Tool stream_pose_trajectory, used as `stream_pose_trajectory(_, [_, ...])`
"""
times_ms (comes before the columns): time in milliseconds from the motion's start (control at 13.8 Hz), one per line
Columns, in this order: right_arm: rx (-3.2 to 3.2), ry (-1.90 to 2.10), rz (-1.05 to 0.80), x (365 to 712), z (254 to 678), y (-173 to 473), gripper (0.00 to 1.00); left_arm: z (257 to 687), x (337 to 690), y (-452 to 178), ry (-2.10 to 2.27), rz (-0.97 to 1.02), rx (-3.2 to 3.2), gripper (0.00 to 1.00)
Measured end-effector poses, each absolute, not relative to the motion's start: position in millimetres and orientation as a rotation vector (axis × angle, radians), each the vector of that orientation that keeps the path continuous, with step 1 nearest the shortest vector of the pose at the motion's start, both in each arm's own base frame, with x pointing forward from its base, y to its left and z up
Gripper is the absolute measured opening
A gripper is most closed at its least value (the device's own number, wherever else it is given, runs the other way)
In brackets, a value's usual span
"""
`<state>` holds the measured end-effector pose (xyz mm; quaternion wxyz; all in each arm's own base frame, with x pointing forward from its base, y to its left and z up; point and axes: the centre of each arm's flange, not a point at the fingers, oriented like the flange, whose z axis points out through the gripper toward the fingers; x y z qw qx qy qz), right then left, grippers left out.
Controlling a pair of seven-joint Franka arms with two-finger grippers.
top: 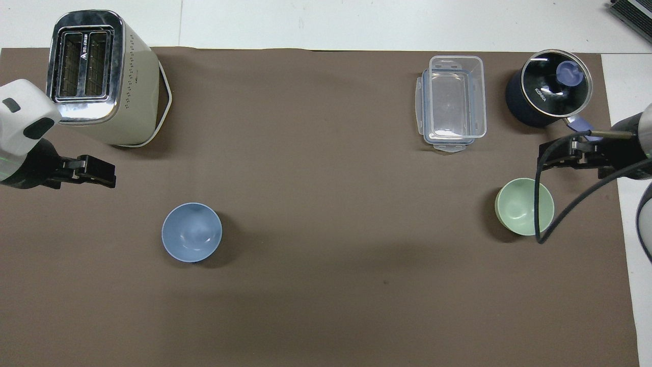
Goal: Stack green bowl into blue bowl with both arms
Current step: 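Move the left gripper toward the blue bowl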
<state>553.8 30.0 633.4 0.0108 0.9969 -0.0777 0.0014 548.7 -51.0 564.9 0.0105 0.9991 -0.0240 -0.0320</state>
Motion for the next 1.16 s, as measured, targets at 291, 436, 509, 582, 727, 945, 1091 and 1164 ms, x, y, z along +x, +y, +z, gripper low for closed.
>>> stream_pose_trajectory(291, [3.110, -0.246, 0.007, 553.9, 634.2, 28.9, 1.00, 545.9, 549.6, -51.0, -0.077, -0.083, 3.118, 1.00])
stream_pose_trajectory(436, [3.111, -0.246, 0.007, 553.9, 634.2, 29.0, 1.00, 535.9, 548.9, -50.9, -0.085, -0.077, 3.118, 1.00])
stream_pose_trajectory(509, [3.111, -0.246, 0.007, 553.9, 634.2, 29.0, 1.00, 531.9, 548.0, -50.9, -0.087, -0.077, 3.118, 1.00])
stream_pose_trajectory(582, [3.111, -0.246, 0.007, 553.9, 634.2, 28.9, 1.00, 527.3, 547.2, -50.8, -0.097, -0.078, 3.117, 1.00])
stream_pose_trajectory(727, [3.111, -0.246, 0.007, 553.9, 634.3, 29.0, 1.00, 511.6, 546.8, -52.1, -0.110, -0.055, 3.099, 1.00])
stream_pose_trajectory(945, [3.111, -0.246, 0.008, 553.9, 634.3, 28.9, 1.00, 468.3, 541.0, -55.3, -0.165, -0.041, 3.038, 1.00])
stream_pose_trajectory(1091, [3.111, -0.246, 0.008, 553.9, 634.4, 28.9, 1.00, 442.0, 533.0, -55.9, -0.218, -0.064, 3.005, 1.00])
stream_pose_trajectory(1164, [3.111, -0.246, 0.008, 553.9, 634.4, 28.9, 1.00, 430.4, 528.6, -55.7, -0.240, -0.074, 2.997, 1.00])
